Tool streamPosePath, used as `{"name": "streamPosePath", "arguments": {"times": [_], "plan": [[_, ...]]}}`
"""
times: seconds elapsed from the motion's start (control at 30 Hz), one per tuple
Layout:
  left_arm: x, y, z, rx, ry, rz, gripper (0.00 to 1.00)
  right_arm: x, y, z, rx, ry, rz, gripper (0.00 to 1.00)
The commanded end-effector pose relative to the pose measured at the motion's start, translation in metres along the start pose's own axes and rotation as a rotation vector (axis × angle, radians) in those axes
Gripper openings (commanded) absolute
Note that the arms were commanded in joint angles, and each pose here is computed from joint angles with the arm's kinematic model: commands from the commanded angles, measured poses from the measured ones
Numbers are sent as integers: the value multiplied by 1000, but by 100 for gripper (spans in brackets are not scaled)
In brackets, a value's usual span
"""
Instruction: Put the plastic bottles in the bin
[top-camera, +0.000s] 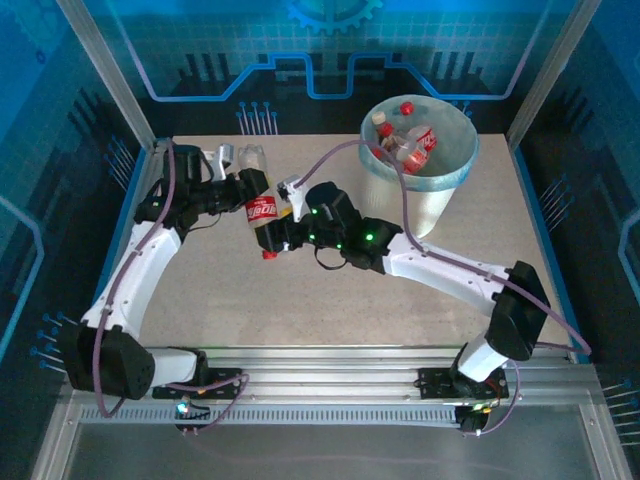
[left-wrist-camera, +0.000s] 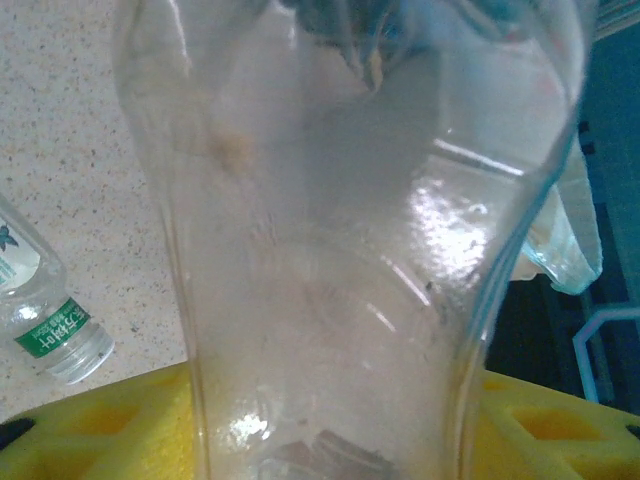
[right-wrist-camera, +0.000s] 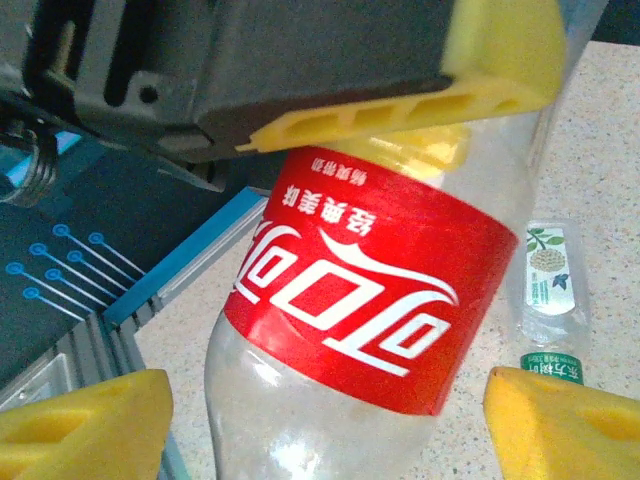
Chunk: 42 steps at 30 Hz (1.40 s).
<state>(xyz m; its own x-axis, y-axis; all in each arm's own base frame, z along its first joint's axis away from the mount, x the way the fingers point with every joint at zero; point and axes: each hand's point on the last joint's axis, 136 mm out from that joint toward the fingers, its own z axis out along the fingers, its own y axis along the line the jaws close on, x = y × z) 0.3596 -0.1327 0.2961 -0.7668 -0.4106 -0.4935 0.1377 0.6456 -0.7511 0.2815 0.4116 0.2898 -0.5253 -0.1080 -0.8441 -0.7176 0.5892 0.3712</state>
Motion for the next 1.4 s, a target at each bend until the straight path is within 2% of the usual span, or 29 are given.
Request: {"name": "streamPosePath", "arguments": {"times": [0.0, 0.13, 0.2, 0.33, 0.57, 0.67, 0.83, 0.93, 1.0, 1.07, 1.13, 1.27, 1.37], "plan": [[-13, -44, -31, 84, -98, 194, 59, -46, 22, -49, -96, -74, -35, 86], [-7, -70, -52, 117, -168, 396, 60, -70, 33, -90, -139, -134, -105, 89], [6, -87, -58, 123, -187, 544, 61, -84, 34, -107, -133, -157, -135, 95], [34, -123, -64, 189, -201, 776, 65, -111, 41, -128, -162, -182, -159, 95], [54, -159, -76, 317, -222, 890, 64, -128, 49, -131, -195, -148, -157, 97], [62, -162, -74, 340, -200, 910, 64, -126, 62, -126, -286, -116, -134, 96], [70, -166, -71, 358, -167, 925, 64, -124, 74, -122, -376, -74, -101, 86], [72, -169, -72, 372, -168, 935, 64, -125, 73, -122, -370, -69, -93, 68], [71, -168, -72, 360, -172, 932, 72, -128, 72, -125, -360, -79, -92, 59], [66, -168, -75, 338, -195, 927, 84, -133, 68, -131, -326, -97, -97, 53], [61, -169, -80, 323, -236, 921, 98, -141, 58, -139, -248, -128, -103, 52], [34, -167, -97, 247, -420, 877, 99, -164, 16, -166, -11, -214, -109, 50], [22, -164, -111, 204, -522, 854, 99, -187, -29, -202, 273, -304, -147, 49]]}}
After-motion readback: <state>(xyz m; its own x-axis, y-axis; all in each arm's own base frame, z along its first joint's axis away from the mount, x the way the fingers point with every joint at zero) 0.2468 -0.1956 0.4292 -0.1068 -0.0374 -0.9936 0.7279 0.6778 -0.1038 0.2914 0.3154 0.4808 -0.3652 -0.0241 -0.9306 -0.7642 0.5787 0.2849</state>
